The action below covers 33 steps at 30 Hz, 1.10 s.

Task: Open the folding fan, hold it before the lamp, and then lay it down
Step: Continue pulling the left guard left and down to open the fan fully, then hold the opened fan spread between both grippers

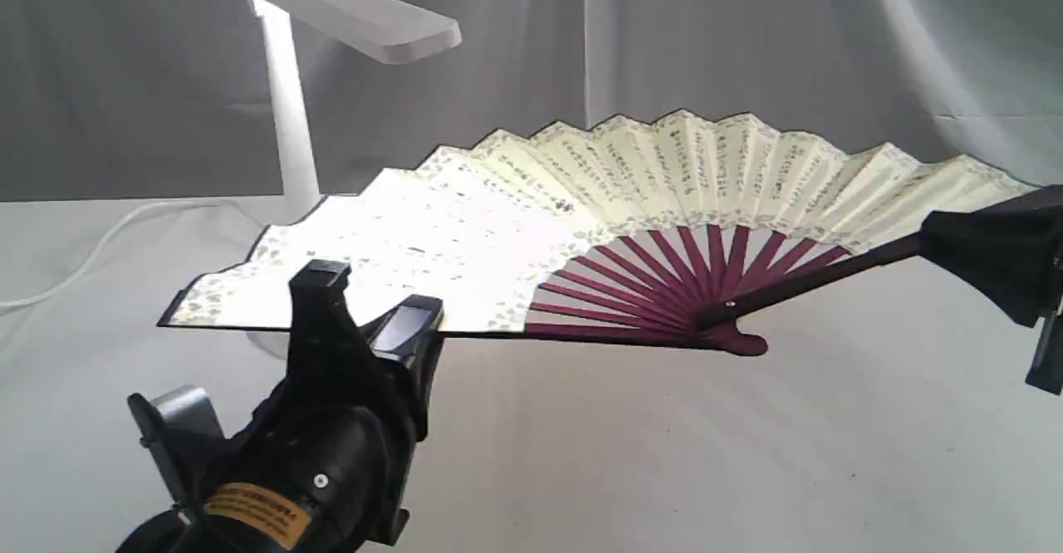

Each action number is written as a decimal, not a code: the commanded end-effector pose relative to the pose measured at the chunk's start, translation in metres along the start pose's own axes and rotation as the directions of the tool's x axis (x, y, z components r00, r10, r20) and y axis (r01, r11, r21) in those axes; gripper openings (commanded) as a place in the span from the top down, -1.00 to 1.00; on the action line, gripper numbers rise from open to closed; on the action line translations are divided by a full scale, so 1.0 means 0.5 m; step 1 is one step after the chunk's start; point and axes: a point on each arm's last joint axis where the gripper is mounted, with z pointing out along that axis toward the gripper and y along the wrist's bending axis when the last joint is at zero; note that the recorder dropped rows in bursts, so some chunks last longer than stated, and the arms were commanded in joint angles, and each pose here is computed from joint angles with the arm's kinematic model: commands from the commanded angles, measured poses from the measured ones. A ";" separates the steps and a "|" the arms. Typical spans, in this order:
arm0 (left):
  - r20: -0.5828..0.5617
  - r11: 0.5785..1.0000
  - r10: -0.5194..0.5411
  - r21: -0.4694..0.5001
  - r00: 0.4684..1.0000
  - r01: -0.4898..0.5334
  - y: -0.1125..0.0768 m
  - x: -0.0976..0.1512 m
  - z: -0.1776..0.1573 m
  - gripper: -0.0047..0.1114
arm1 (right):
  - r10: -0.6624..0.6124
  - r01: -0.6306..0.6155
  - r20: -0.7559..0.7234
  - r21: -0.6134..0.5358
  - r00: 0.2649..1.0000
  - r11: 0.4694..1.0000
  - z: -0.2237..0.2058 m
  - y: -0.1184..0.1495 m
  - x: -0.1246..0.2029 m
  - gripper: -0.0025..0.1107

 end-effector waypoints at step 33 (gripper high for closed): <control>0.171 0.977 -0.105 0.200 0.980 0.069 -0.115 -0.091 -0.090 0.92 | -0.111 0.112 0.043 -0.008 0.993 0.994 0.008 0.104 0.027 0.96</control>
